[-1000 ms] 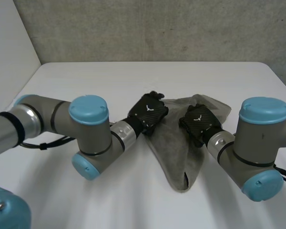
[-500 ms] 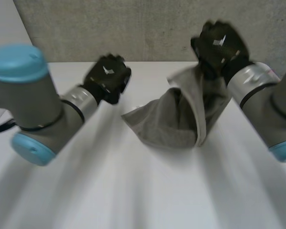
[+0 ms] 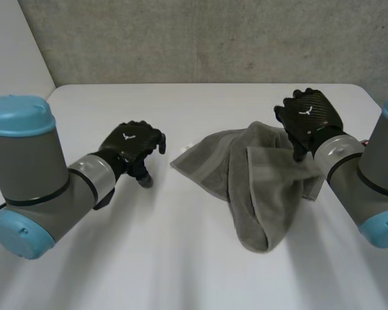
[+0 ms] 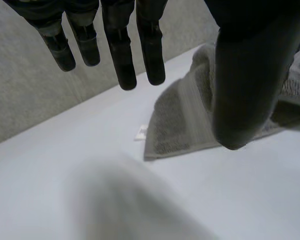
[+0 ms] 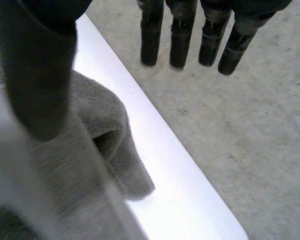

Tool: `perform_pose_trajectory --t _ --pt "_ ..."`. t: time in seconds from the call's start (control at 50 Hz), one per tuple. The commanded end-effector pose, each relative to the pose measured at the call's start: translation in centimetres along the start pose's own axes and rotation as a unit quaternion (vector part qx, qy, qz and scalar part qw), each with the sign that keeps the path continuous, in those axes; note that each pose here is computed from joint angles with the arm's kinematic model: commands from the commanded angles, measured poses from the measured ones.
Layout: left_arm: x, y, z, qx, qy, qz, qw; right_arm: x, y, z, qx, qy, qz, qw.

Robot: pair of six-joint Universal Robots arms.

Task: Fold the towel.

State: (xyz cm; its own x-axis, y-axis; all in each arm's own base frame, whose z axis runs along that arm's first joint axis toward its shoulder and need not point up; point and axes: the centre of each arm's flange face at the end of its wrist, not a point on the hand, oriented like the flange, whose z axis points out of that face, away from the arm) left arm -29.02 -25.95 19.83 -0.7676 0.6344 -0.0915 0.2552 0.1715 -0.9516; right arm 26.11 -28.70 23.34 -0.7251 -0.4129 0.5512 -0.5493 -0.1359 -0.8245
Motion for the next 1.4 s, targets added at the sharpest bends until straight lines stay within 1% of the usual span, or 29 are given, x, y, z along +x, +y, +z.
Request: perform_pose_trajectory --t 0.02,0.12,0.16,0.18,0.2,0.22,0.26,0.28,0.32,0.34,0.38,0.42,0.48,0.58,0.7,0.74,0.84,1.16,1.3,1.4 --pt "0.4 -0.3 0.1 0.017 0.005 0.003 1.000 1.1 -2.3 -2.3 0.032 0.019 -0.003 0.999" --pt "1.6 -0.6 -0.2 0.025 0.020 0.010 0.999 0.4 -2.8 -3.7 0.051 -0.010 -0.015 0.999" --pt "1.9 -0.6 -0.2 0.028 0.024 0.013 0.999 -0.8 -2.3 -4.3 0.057 -0.052 -0.044 0.996" --pt "2.1 -0.5 -0.2 0.030 0.026 0.014 0.999 -0.8 -2.3 -4.3 0.057 -0.052 -0.044 0.996" --pt "2.3 -0.4 -0.2 0.030 0.028 0.015 0.999 -1.5 -2.0 -4.7 0.059 -0.076 -0.065 0.993" --pt "2.3 -0.4 -0.2 0.030 0.029 0.015 0.999 -1.5 -2.0 -4.7 0.059 -0.076 -0.065 0.993" --pt "2.5 -0.1 -0.1 0.026 0.031 0.016 0.999 -2.8 -1.0 -5.2 0.054 -0.115 -0.111 0.986" --pt "2.7 0.0 0.0 0.027 0.034 0.017 0.999 -2.8 -1.0 -5.2 0.054 -0.115 -0.111 0.986" --pt "3.1 0.1 0.0 0.030 0.038 0.019 0.999 -4.0 0.2 -5.2 0.045 -0.143 -0.146 0.978" --pt "3.5 0.4 0.2 0.031 0.043 0.020 0.998 -4.0 0.2 -5.2 0.045 -0.143 -0.147 0.978" --pt "3.9 0.7 0.4 0.031 0.048 0.024 0.998 -4.9 1.3 -4.8 0.036 -0.162 -0.173 0.971" --pt "4.7 1.3 1.0 0.034 0.057 0.038 0.997 -5.2 1.7 -4.6 0.035 -0.169 -0.181 0.968" --pt "5.0 1.6 1.4 0.036 0.061 0.046 0.996 -5.8 2.4 -4.1 0.032 -0.177 -0.196 0.964" --pt "6.8 2.6 2.8 0.039 0.081 0.088 0.992 -6.6 3.1 -3.3 0.035 -0.185 -0.222 0.957" --pt "7.5 3.8 4.4 0.033 0.089 0.116 0.989 -7.7 4.0 -2.2 0.045 -0.185 -0.248 0.950" --pt "7.6 4.6 5.5 0.031 0.088 0.133 0.987 -7.9 4.1 -2.0 0.049 -0.183 -0.251 0.949" --pt "7.6 5.3 6.9 0.032 0.084 0.147 0.985 -8.3 4.7 -1.5 0.049 -0.179 -0.256 0.949" --pt "7.5 5.6 8.9 0.045 0.079 0.149 0.985 -8.2 4.7 -1.5 0.043 -0.176 -0.247 0.952" --pt "7.4 6.0 9.7 0.046 0.077 0.149 0.985 -8.3 4.8 -1.5 0.038 -0.178 -0.220 0.958" --pt "7.2 6.1 10.4 0.049 0.074 0.150 0.985 -8.4 5.0 -1.6 0.035 -0.181 -0.212 0.960"
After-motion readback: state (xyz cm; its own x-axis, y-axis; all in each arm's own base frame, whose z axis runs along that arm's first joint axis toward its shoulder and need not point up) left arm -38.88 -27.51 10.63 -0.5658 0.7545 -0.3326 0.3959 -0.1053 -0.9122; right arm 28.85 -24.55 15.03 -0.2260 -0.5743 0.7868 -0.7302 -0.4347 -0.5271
